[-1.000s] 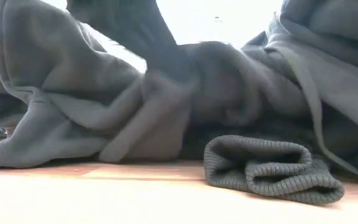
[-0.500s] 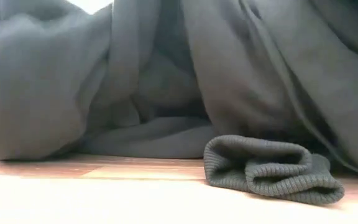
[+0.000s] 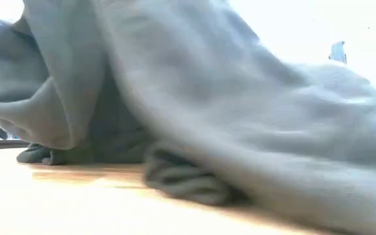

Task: Sort clothes
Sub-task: Put the black hoodie into the white laundry bin

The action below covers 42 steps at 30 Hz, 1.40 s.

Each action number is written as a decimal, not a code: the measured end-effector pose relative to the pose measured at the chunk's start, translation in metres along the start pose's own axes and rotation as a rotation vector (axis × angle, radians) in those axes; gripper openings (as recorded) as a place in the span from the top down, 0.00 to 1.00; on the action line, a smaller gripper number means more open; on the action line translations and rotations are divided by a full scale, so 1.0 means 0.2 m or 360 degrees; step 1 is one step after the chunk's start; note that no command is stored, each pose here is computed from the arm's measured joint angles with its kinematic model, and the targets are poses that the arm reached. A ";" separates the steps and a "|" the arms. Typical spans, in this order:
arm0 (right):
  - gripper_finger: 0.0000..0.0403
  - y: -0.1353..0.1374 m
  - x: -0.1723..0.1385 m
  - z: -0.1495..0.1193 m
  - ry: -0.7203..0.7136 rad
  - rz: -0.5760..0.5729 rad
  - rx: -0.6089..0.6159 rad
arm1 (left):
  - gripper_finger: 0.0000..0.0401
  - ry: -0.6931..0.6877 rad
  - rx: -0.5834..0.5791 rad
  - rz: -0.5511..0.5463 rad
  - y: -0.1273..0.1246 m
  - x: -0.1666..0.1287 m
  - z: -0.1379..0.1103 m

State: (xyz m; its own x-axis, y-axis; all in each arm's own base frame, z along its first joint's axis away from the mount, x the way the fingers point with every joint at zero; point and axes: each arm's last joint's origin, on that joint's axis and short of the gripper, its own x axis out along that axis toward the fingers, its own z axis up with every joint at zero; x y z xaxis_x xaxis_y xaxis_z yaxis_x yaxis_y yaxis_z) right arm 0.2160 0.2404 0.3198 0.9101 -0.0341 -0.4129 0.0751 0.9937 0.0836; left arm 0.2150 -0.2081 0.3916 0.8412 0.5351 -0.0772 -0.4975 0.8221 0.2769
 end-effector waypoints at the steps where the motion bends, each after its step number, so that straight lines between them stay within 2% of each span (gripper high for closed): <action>1: 0.61 0.00 0.02 -0.02 0.0020 -0.0020 -0.0007 | 0.96 0.0002 -0.0007 -0.0011 0.01 0.00 0.00; 4: 0.61 0.00 0.09 -0.07 0.0102 -0.0092 -0.0014 | 0.96 0.0007 -0.0016 -0.0046 0.01 0.00 0.01; 14: 0.61 0.07 0.30 -0.28 0.0434 -0.0041 -0.0080 | 0.95 0.0036 0.0038 -0.0109 -0.04 0.01 -0.03; 19: 0.61 0.07 0.38 -0.39 0.0573 -0.0109 -0.0162 | 0.95 0.0055 0.0040 -0.0155 -0.07 0.01 -0.05; 25: 0.61 0.04 0.41 -0.39 0.0649 -0.0110 -0.0138 | 0.95 0.0078 0.0071 -0.0201 -0.07 0.01 -0.06; 29: 0.61 0.03 0.42 -0.39 0.0726 -0.0019 -0.0325 | 0.95 0.0081 0.0082 -0.0191 -0.07 0.02 -0.06; 31: 0.61 0.03 0.42 -0.39 0.0733 -0.0006 -0.0376 | 0.95 0.0085 0.0064 -0.0212 -0.05 0.02 -0.03; 34: 0.61 0.02 0.43 -0.38 0.0740 -0.0006 -0.0429 | 0.95 0.0092 0.0063 -0.0344 -0.03 0.02 0.03; 42: 0.61 -0.02 0.46 -0.43 0.0820 -0.0138 -0.0582 | 0.95 0.0051 -0.0122 -0.0544 0.12 -0.02 0.21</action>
State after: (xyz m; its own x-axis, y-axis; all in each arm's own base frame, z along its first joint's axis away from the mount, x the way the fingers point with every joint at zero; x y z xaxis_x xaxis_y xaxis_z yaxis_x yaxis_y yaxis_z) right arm 0.2636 0.2421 0.2028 0.5876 -0.1507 -0.7950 -0.0869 0.9651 -0.2472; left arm 0.2086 -0.1996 0.4380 0.9555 0.2311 -0.1836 -0.2035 0.9664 0.1574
